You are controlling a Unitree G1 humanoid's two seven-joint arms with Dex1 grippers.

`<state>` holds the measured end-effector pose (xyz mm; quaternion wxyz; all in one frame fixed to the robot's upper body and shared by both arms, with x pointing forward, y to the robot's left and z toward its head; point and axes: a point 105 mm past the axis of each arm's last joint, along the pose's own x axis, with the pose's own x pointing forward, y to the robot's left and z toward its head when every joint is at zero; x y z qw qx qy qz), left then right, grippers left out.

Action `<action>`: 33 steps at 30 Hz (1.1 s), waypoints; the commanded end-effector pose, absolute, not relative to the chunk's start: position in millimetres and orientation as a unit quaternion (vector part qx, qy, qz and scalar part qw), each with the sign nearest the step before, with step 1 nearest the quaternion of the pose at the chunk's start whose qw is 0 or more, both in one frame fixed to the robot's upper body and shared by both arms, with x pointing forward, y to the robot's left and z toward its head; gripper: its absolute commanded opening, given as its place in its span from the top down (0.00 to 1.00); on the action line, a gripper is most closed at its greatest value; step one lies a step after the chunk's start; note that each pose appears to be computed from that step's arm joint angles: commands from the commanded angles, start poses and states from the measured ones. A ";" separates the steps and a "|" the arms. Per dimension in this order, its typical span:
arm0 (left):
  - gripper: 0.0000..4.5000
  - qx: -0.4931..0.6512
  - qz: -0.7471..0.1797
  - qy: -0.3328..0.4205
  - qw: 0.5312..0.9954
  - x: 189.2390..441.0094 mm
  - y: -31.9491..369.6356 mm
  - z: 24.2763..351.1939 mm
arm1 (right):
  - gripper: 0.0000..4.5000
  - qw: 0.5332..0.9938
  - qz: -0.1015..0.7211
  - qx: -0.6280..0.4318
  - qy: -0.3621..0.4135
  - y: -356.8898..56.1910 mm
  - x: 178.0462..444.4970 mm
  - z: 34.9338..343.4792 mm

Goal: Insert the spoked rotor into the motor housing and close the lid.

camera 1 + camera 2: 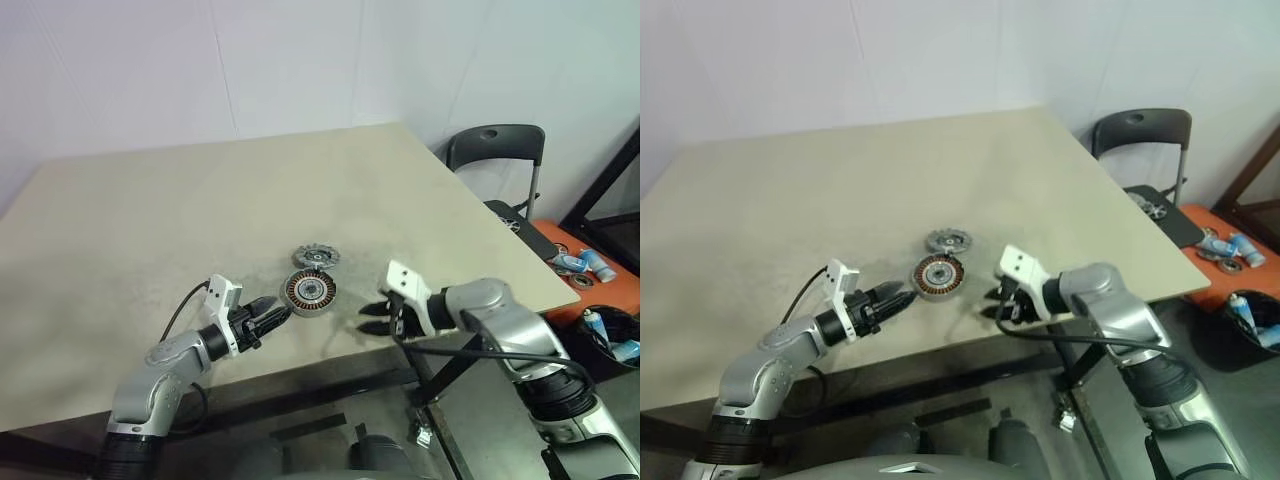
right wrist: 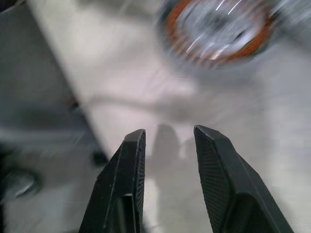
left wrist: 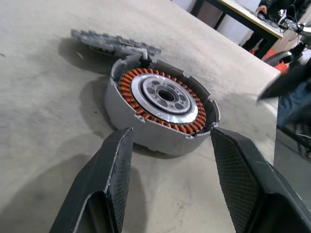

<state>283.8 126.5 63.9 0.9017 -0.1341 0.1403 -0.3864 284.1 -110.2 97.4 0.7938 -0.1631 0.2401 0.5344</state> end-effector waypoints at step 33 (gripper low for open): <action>0.40 -0.056 -0.492 0.106 0.863 323.1 124.3 130.5 | 0.64 0.947 0.304 -0.078 0.066 -129.4 338.1 149.4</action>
